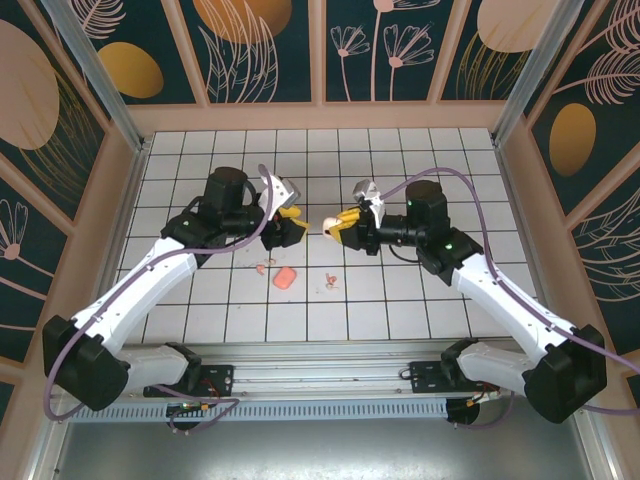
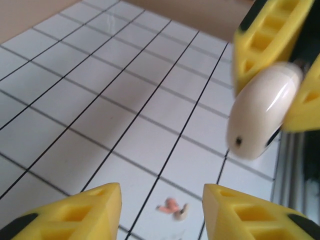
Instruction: Insert the wireless bluetooth earbuds into the charging case
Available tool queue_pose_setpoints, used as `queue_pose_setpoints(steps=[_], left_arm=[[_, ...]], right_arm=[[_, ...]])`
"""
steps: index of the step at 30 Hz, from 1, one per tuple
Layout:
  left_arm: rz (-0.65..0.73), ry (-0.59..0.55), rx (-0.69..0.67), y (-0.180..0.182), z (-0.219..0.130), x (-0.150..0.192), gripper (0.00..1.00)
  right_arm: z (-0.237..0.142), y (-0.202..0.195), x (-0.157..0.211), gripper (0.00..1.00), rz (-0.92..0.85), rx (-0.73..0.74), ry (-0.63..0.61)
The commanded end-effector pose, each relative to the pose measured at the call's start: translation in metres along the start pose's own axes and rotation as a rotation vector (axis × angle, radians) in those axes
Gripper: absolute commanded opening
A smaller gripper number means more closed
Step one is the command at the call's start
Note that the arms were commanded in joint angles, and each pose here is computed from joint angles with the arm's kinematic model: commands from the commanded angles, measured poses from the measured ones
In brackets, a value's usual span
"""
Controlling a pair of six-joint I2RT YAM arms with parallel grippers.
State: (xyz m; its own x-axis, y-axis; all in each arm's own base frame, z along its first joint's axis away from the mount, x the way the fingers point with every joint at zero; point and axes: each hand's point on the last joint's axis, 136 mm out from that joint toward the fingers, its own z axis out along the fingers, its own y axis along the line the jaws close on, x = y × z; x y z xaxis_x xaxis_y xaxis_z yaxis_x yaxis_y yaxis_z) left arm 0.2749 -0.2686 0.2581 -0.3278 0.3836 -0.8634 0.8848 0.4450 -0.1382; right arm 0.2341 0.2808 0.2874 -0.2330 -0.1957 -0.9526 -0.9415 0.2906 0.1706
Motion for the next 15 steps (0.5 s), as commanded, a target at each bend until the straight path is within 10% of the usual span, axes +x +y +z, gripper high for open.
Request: queue_pose_setpoints(steps=[1,15], left_arm=[[0.075,0.119,-0.044,0.01,0.005,0.025,0.46],[0.34,0.071,-0.031,-0.002,-0.012,0.02,0.45]], right_arm=[[-0.004,-0.009,-0.008,0.15,-0.121,0.056,0.032],[0.01,-0.029,0.008,0.16,-0.267,0.096,0.078]])
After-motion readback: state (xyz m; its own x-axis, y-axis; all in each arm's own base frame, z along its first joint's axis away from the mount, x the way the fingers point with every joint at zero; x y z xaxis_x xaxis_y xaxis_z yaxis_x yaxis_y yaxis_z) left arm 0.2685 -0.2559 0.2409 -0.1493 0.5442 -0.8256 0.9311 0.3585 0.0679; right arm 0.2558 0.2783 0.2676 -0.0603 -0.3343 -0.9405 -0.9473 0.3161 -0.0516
